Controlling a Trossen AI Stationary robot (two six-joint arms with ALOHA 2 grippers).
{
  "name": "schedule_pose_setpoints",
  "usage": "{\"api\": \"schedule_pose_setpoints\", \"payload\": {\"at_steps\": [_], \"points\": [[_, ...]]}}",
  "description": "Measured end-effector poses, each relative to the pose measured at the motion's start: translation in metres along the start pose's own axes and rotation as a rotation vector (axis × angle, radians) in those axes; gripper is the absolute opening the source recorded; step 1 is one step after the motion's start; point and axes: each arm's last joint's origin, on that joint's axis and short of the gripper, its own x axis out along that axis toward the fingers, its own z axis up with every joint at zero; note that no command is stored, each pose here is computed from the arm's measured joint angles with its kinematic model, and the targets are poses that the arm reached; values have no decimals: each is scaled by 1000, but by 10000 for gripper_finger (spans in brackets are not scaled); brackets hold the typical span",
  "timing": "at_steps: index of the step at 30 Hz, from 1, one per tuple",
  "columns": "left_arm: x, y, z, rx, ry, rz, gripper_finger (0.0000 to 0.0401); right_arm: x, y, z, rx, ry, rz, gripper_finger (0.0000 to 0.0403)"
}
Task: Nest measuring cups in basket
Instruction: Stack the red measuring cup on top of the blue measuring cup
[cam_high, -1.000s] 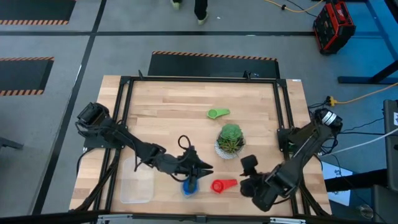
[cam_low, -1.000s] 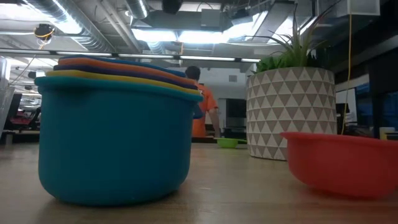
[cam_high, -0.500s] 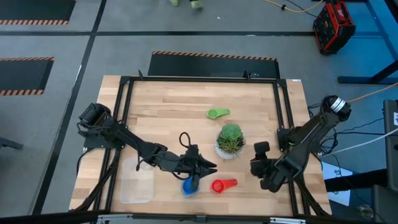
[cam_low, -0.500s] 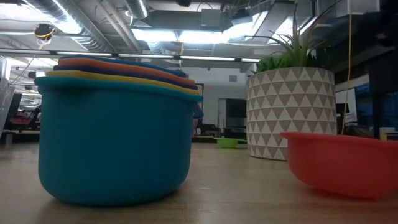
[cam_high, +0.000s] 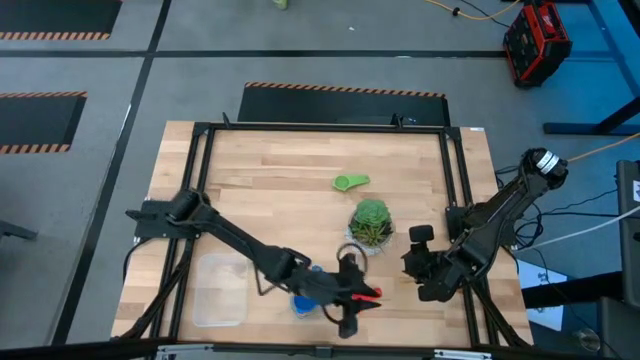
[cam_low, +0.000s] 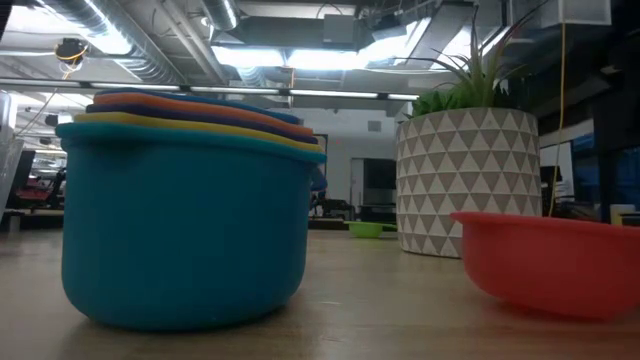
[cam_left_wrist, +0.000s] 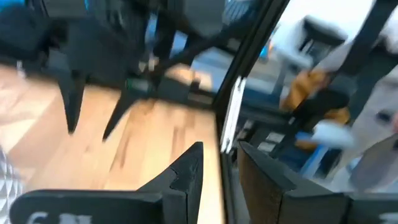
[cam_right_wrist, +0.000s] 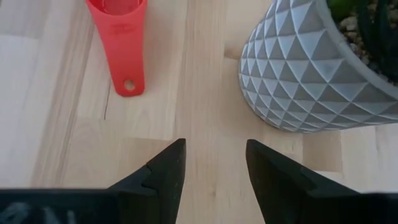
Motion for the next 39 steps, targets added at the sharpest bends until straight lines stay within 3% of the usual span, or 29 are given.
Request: {"api": "schedule_pose_setpoints", "payload": {"at_steps": [5,14,39], "points": [[19,5,-22,58,161,81,92,0,1,0,-1,9,21,173],[20,22,-46,136,359,217,92,0,2,1,2,2,31,173],[47,54,-82,143,472,290,92,0,4,3,11,-20,48,173]]}}
